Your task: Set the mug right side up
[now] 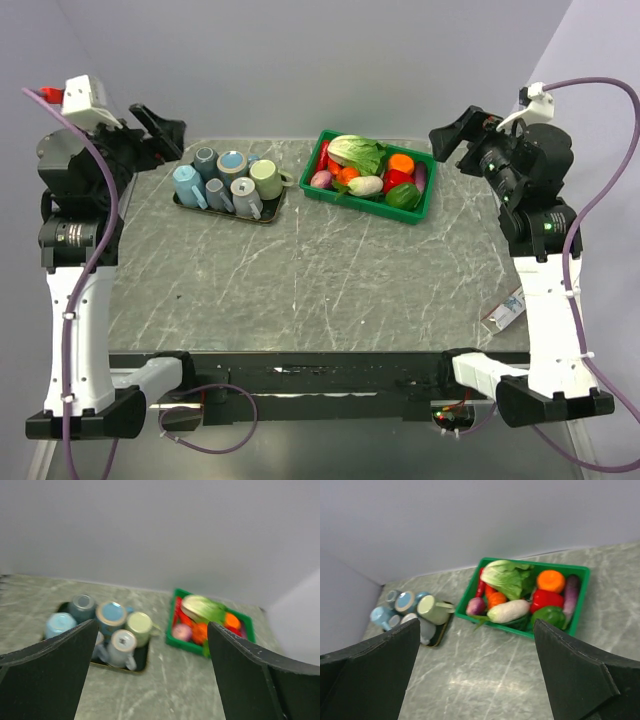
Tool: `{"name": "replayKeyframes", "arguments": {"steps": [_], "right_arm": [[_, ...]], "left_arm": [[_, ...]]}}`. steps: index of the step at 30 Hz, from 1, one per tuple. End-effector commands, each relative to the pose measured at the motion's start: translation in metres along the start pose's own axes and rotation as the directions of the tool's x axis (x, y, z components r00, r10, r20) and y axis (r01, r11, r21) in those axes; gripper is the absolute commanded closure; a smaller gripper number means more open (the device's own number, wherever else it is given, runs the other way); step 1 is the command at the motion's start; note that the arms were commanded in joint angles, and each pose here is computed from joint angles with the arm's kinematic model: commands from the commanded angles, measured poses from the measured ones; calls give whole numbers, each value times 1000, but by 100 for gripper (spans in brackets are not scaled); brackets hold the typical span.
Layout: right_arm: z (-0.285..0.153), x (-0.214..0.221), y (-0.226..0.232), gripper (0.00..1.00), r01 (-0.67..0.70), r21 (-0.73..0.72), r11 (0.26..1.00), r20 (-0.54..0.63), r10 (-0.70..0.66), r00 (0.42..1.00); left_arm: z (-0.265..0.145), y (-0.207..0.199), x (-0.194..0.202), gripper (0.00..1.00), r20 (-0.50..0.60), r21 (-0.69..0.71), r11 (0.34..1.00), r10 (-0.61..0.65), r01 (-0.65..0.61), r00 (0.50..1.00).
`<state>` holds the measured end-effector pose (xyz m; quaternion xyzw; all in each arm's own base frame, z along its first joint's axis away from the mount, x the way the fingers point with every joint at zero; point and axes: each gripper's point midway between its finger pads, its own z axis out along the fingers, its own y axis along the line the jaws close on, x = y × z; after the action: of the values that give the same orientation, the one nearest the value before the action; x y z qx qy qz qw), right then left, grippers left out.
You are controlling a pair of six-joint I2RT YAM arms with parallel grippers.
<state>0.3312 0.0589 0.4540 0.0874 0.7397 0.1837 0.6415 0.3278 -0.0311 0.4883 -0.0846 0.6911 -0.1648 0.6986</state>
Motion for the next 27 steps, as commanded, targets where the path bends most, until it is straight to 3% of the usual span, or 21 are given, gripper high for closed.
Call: {"name": "replayKeyframes", "arguments": {"steps": [1, 5, 8, 11, 16, 18, 21, 27], "right_arm": [[-6, -3, 32, 0, -49, -178, 983, -14, 48, 999], [-3, 3, 26, 0, -68, -156, 985, -20, 66, 998], [-1, 15, 29, 0, -70, -184, 980, -72, 58, 996], [2, 30, 22, 0, -98, -159, 982, -92, 84, 992], [10, 68, -6, 0, -126, -44, 991, -162, 117, 980], [15, 85, -17, 0, -144, 8, 990, -202, 143, 969], [25, 103, -25, 0, -153, 40, 987, -256, 158, 954], [49, 109, -35, 0, -133, 90, 987, -293, 154, 944]], "left_arm": [[-9, -48, 17, 4, -84, 281, 958, -26, 49, 996], [8, -36, 48, 4, -180, 239, 963, -84, 126, 980], [24, -12, 71, 4, -181, 133, 977, -140, 165, 974], [39, 22, 88, 4, -140, -33, 975, -221, 218, 965], [48, 48, 98, 4, -34, -136, 940, -320, 313, 947], [51, 61, 115, 4, -39, -206, 910, -376, 360, 926], [60, 62, 148, 4, -167, -252, 902, -397, 350, 903], [91, 34, 211, 4, -245, -394, 869, -414, 300, 877]]}}
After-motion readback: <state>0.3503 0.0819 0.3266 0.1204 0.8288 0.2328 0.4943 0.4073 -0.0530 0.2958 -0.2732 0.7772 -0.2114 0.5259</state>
